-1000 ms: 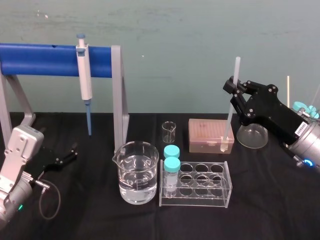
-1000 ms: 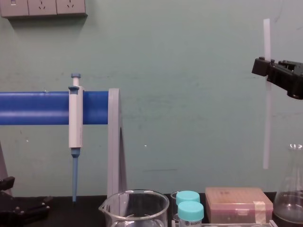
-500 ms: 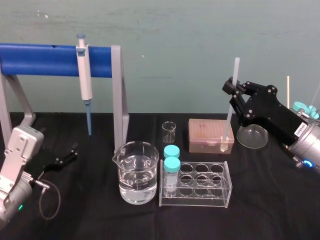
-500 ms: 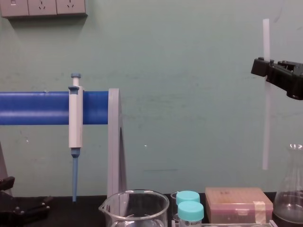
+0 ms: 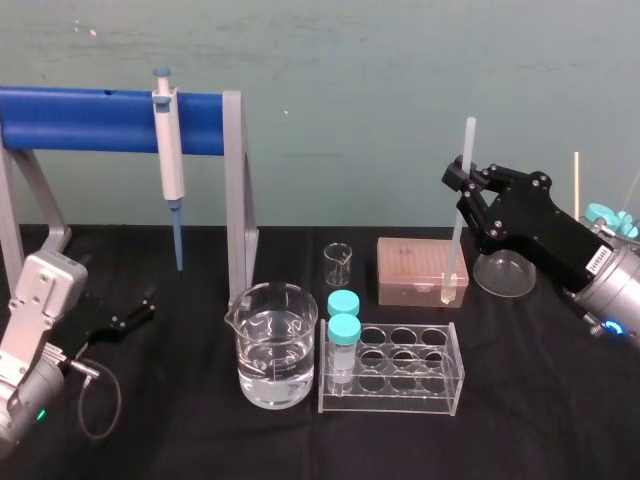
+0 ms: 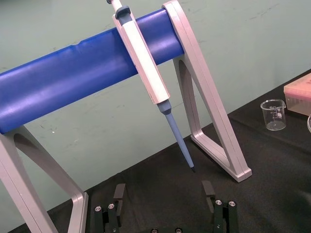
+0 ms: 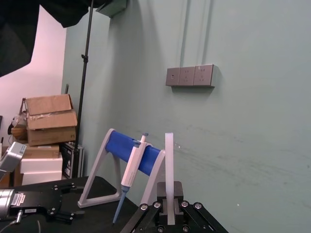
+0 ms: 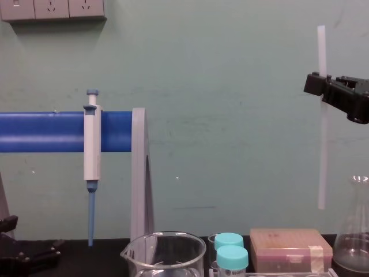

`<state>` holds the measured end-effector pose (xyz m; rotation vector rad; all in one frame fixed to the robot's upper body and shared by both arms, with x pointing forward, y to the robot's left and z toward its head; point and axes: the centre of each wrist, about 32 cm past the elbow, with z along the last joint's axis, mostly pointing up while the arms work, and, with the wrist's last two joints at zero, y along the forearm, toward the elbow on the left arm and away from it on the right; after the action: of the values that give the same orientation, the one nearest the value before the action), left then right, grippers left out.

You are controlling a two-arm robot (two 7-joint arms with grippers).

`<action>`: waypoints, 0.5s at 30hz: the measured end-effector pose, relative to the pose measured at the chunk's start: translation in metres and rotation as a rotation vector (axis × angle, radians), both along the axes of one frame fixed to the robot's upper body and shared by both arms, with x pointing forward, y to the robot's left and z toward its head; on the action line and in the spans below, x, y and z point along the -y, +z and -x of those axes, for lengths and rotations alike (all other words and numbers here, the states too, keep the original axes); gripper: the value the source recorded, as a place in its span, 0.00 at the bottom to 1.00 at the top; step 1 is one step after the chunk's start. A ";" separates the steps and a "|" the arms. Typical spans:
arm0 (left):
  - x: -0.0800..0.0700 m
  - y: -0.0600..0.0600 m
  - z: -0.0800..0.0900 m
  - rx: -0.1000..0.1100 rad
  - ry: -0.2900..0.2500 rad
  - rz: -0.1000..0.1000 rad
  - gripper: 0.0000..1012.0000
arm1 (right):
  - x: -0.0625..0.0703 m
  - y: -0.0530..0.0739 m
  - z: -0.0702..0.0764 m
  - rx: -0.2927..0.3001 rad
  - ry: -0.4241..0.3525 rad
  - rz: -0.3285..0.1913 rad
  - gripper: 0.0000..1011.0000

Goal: Pick up the stirring rod with one hand, then place it down.

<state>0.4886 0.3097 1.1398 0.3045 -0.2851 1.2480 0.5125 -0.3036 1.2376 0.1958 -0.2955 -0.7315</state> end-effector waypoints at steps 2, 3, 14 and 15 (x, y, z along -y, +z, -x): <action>0.000 0.000 0.000 0.000 0.000 0.000 0.99 | 0.000 0.000 0.000 -0.001 0.000 0.000 0.07; 0.000 0.000 0.000 0.000 0.000 0.000 0.99 | 0.000 0.000 0.000 -0.002 0.000 0.001 0.07; 0.000 0.000 0.000 0.000 0.000 0.000 0.99 | 0.001 0.000 0.001 -0.007 0.001 0.005 0.07; 0.000 0.000 0.000 0.000 0.000 0.000 0.99 | 0.001 0.000 0.001 -0.007 0.001 0.005 0.07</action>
<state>0.4886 0.3097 1.1398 0.3044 -0.2851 1.2480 0.5119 -0.3044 1.2381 0.1884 -0.2909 -0.7301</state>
